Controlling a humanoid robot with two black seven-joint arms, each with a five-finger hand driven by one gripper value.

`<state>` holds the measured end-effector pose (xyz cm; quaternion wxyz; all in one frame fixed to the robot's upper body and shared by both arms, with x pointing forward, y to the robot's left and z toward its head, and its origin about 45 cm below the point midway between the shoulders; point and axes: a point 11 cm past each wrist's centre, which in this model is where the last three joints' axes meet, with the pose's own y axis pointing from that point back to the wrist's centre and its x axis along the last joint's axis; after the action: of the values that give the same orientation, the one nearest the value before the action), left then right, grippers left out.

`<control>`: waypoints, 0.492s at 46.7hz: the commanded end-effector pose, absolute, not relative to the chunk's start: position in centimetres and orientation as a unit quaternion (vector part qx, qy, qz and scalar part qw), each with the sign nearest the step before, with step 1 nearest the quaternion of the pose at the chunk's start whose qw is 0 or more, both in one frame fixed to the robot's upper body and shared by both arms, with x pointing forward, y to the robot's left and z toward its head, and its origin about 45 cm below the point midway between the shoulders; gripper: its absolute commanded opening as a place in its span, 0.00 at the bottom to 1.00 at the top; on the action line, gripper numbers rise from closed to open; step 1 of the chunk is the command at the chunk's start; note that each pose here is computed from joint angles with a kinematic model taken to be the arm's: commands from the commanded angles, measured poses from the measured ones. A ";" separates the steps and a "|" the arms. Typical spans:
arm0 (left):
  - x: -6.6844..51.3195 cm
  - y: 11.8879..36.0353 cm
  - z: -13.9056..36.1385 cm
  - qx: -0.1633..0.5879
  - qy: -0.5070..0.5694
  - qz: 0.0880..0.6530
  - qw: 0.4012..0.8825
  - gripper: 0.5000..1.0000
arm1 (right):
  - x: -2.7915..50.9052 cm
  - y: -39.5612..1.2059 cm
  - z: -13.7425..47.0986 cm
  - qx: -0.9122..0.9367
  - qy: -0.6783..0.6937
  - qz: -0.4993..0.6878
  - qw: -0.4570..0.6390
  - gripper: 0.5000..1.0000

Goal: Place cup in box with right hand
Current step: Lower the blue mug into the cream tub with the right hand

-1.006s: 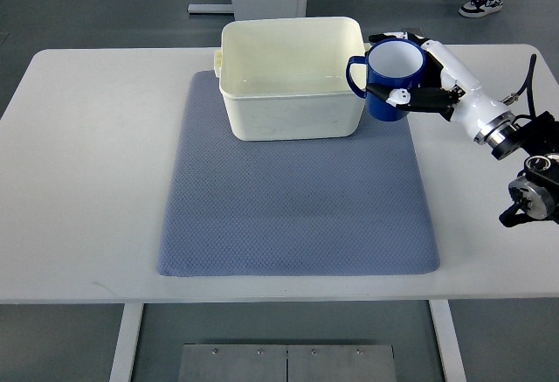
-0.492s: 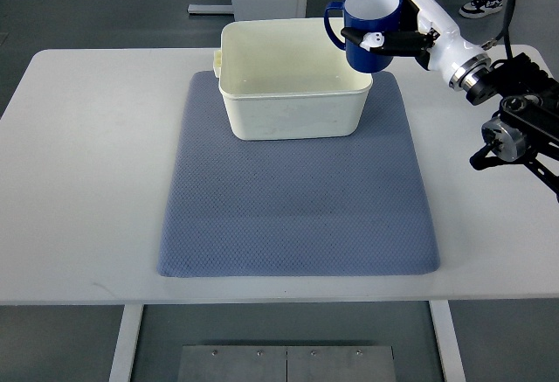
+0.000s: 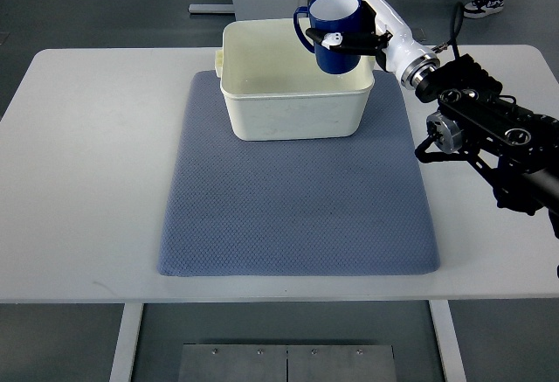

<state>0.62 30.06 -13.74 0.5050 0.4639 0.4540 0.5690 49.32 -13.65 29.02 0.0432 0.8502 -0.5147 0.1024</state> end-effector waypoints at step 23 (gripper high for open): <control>0.6 30.1 -13.7 0.464 0.454 0.569 0.505 1.00 | 49.6 -12.7 27.1 0.842 -0.534 0.065 0.037 0.00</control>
<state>0.62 30.07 -13.74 0.5048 0.4638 0.4540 0.5692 49.68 -12.64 27.22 0.0381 0.8425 -0.5331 0.0677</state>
